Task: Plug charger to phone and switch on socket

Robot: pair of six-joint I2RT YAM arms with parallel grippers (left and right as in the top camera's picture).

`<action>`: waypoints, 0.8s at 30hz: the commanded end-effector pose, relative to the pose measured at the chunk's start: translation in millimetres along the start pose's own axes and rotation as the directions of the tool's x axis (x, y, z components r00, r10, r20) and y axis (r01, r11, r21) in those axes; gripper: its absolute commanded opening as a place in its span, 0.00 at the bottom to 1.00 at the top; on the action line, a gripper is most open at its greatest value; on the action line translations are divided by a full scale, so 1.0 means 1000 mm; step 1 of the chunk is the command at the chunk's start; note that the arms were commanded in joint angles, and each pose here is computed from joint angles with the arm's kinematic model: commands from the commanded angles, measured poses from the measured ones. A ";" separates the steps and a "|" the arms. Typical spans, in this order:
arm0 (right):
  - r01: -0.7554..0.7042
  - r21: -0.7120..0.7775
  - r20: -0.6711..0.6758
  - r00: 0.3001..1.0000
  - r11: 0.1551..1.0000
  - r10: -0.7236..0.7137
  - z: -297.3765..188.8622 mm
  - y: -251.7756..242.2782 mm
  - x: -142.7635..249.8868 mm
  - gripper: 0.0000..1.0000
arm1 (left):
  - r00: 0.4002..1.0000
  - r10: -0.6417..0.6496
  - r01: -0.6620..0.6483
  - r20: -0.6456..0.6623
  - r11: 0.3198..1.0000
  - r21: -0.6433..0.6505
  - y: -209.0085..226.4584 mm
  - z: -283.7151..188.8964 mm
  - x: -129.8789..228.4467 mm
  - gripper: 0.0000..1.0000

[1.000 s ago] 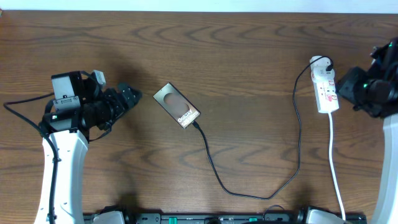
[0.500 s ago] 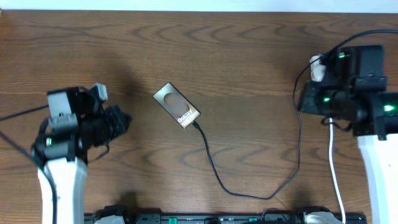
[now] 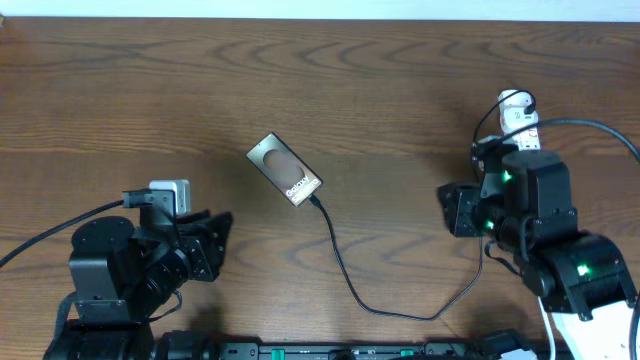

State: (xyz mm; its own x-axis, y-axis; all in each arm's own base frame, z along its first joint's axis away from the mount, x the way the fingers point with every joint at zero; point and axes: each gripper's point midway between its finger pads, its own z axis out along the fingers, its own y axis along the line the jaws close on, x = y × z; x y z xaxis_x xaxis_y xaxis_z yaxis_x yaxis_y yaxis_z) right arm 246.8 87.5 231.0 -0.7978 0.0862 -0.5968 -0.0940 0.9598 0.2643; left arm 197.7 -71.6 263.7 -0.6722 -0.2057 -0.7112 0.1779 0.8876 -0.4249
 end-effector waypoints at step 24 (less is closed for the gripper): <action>-0.031 0.030 -0.058 0.998 0.999 0.033 0.008 -0.006 0.015 0.99 | 0.995 0.062 -0.048 0.078 0.984 -0.174 0.025 -0.014 -0.001 0.98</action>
State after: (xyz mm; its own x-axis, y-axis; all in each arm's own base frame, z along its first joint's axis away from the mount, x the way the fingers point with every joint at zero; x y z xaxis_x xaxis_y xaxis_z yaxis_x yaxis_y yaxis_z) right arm 239.9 85.0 217.0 -0.8300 0.0979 -0.5491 -0.0608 0.9627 0.2636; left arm 195.5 -63.6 258.3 -0.6665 -0.1902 -0.7209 0.1472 0.9143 -0.3773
